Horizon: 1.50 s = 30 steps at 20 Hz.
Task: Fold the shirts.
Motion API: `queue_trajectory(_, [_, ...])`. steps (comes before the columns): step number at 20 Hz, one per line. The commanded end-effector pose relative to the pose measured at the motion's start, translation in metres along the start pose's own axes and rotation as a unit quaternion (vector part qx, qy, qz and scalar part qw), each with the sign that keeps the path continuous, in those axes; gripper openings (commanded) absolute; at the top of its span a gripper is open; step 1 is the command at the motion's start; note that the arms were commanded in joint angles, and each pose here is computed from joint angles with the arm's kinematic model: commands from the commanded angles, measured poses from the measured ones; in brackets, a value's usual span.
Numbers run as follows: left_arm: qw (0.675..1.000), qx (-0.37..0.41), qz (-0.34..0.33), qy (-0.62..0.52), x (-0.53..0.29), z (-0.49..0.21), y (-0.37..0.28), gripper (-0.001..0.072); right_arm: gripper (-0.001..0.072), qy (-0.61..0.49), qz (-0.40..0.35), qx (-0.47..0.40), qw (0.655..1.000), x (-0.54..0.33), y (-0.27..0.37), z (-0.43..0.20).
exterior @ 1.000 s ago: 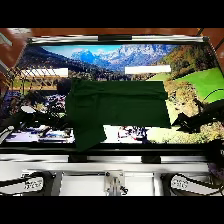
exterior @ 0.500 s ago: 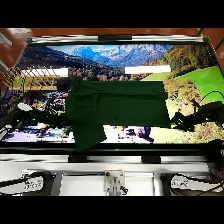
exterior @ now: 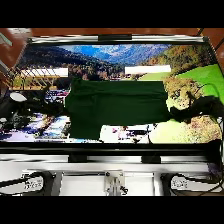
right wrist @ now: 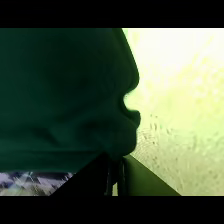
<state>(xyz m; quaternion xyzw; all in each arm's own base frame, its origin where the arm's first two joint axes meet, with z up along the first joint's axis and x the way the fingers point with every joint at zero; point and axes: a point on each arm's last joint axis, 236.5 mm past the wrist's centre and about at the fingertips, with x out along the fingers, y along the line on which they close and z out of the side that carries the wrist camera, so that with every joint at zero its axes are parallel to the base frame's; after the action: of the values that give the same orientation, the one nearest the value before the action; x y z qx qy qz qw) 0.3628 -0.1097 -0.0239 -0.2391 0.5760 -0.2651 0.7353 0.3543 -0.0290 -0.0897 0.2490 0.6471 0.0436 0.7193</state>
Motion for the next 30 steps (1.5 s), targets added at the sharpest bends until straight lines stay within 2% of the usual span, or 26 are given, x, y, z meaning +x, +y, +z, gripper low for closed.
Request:
queue_trajectory(1, [0.993, 0.076, 0.02, -0.085, -0.039, 0.069, -0.022, 0.0034, 0.0066, -0.108, -0.007, -0.045, 0.993, -0.044, 0.022, 0.06])
queue_trajectory(4, [0.985, 0.099, 0.03, -0.138, -0.058, 0.126, -0.033, 0.0034, 0.0065, -0.186, -0.011, -0.061, 0.981, -0.05, 0.052, 0.109])
queue_trajectory(8, [0.989, 0.054, 0.022, -0.137, -0.033, 0.173, -0.007, 0.0035, 0.0065, -0.252, -0.005, -0.077, 0.965, -0.029, 0.098, 0.17])
queue_trajectory(13, [0.993, -0.003, 0.008, -0.115, 0.013, 0.206, 0.03, 0.0036, 0.0066, -0.258, -0.01, -0.043, 0.965, -0.003, 0.09, 0.214])
queue_trajectory(16, [0.994, -0.022, -0.016, -0.107, 0.038, 0.211, 0.033, 0.0045, 0.0073, -0.241, -0.019, -0.032, 0.97, 0.021, 0.075, 0.214])
queue_trajectory(17, [0.993, -0.033, -0.032, -0.107, 0.043, 0.211, 0.031, 0.0102, 0.0092, -0.228, -0.019, -0.028, 0.973, 0.029, 0.073, 0.209])
queue_trajectory(20, [0.989, -0.052, -0.071, -0.116, 0.041, 0.216, 0.019, 0.0522, 0.0093, -0.209, -0.022, -0.031, 0.977, 0.033, 0.071, 0.201])
queue_trajectory(21, [0.987, -0.058, -0.087, -0.121, 0.035, 0.219, 0.013, 0.0559, 0.023, -0.215, -0.025, -0.034, 0.976, 0.025, 0.07, 0.203])
queue_trajectory(22, [0.985, -0.062, -0.107, -0.123, 0.027, 0.221, 0.006, 0.0559, 0.0516, -0.225, -0.025, -0.038, 0.973, 0.013, 0.07, 0.206])
queue_trajectory(26, [0.984, -0.031, -0.15, -0.092, 0.0, 0.212, -0.021, 0.0558, 0.0529, -0.255, -0.029, -0.023, 0.966, -0.034, 0.052, 0.214])
queue_trajectory(30, [0.984, 0.0, -0.159, -0.081, -0.013, 0.206, -0.047, 0.0551, 0.0544, -0.189, -0.004, 0.047, 0.981, -0.015, 0.02, 0.192])
